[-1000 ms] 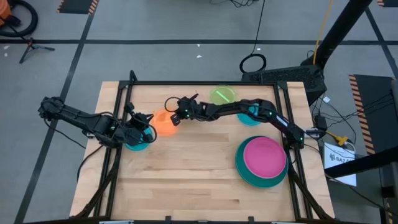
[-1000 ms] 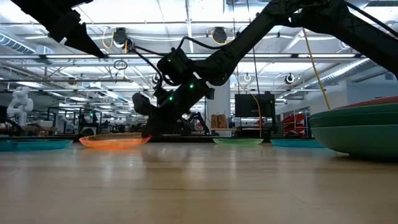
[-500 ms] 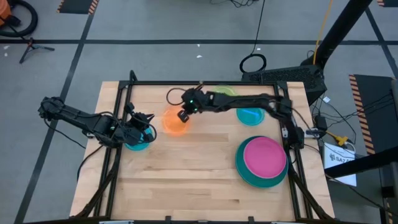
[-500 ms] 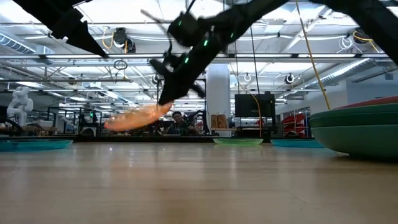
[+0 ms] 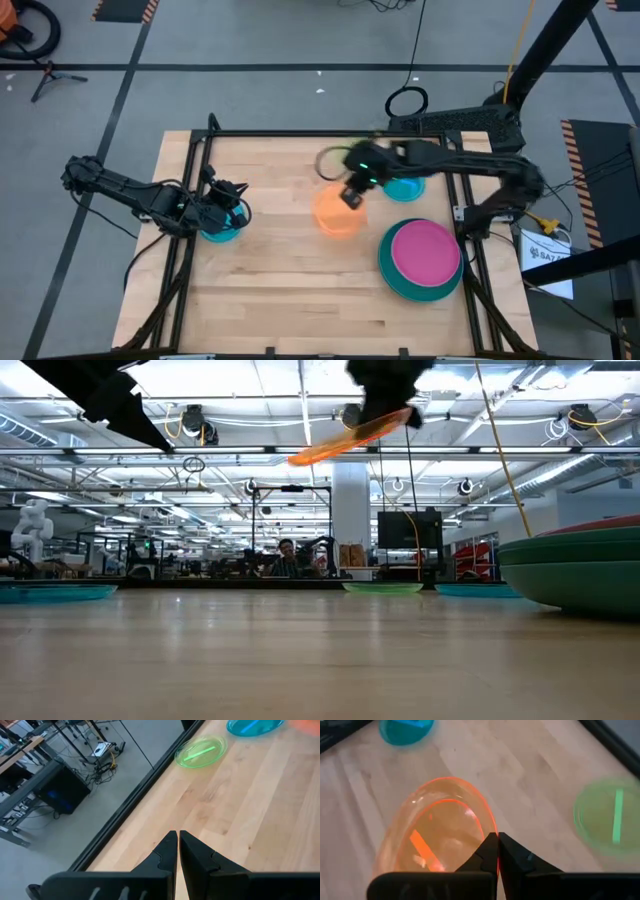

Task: Stack plastic plates
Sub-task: Stack the orange plate on top of the pink plate

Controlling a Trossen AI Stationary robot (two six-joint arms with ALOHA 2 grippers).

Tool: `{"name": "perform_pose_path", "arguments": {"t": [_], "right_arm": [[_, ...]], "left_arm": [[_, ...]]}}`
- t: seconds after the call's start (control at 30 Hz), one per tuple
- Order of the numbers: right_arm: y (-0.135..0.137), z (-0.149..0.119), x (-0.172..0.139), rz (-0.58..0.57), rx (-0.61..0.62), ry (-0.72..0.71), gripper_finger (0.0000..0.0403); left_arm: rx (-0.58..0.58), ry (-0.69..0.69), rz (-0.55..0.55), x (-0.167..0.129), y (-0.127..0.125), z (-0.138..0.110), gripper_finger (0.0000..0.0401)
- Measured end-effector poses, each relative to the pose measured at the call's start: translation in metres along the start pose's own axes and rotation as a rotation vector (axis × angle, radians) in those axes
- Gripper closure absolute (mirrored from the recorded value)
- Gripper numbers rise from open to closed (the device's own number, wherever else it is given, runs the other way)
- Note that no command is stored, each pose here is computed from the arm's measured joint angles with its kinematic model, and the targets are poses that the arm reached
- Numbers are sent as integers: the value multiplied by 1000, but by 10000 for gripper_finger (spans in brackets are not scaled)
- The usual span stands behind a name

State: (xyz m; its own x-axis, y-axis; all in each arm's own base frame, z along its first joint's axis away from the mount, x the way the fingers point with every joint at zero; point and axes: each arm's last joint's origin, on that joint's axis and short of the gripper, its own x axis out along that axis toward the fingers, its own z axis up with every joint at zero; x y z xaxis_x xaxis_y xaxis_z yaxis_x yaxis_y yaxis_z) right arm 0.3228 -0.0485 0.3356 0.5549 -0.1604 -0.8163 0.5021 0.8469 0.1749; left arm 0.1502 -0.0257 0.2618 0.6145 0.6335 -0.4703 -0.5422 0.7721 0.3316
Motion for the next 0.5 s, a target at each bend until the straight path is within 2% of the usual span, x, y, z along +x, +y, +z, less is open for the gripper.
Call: {"name": "perform_pose_path", "arguments": {"t": [0.13,0.27,0.5], "right_arm": [[-12,-48,-25,-38,86,-14,403],[-30,-100,-37,-38,203,-33,403],[-62,-176,-55,120,279,-49,403]], "left_arm": [[-9,0,0,0,0,0,375],[-11,0,0,0,0,0,375],[-19,0,-1,0,0,0,375]]}}
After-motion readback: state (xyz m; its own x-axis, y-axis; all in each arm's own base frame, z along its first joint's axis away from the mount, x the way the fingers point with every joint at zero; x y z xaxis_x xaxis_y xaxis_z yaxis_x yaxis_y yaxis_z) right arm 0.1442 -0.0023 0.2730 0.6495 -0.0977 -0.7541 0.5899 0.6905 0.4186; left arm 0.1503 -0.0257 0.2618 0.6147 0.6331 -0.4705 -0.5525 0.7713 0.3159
